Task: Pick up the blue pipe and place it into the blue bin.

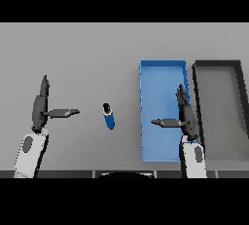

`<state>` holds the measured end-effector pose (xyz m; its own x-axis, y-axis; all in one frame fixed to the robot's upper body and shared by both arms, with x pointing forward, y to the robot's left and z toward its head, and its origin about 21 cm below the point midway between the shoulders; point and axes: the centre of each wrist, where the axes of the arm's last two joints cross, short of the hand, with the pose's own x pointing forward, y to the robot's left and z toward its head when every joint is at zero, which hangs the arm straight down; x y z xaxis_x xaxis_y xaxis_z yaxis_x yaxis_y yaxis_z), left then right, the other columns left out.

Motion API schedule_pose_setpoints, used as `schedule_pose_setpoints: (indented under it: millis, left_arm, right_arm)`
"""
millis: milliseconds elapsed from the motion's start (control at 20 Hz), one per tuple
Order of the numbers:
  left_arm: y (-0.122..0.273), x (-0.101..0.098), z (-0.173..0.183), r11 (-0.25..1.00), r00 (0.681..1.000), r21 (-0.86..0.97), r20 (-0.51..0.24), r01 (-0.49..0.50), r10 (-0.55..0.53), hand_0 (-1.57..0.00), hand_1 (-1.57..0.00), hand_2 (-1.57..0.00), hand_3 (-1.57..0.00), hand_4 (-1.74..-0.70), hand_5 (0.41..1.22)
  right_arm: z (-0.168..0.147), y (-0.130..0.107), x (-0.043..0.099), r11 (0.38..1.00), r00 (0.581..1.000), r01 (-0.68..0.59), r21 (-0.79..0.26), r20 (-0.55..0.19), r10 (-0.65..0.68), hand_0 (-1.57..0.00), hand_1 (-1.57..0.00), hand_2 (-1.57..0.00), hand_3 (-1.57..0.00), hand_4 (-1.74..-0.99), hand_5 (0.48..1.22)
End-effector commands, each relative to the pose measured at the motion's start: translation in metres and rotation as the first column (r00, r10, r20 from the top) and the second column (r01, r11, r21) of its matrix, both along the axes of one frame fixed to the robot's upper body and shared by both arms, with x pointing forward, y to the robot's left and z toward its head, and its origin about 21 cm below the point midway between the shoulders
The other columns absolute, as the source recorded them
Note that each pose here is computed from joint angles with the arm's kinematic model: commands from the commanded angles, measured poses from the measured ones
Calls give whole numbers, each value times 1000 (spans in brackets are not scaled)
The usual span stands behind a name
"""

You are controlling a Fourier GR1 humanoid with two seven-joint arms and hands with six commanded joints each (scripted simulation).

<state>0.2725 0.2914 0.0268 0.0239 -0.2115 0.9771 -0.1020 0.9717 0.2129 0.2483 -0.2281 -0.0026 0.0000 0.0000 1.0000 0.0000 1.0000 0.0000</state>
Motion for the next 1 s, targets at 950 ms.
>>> schedule_pose_setpoints:
  millis: [950]
  left_arm:
    - [7,-20,23,780,795,157,-113,606,-595,1,1,1,1,-997,548]
  right_arm:
    - [23,-9,1,932,982,-140,-333,71,173,1,1,1,1,-1209,581]
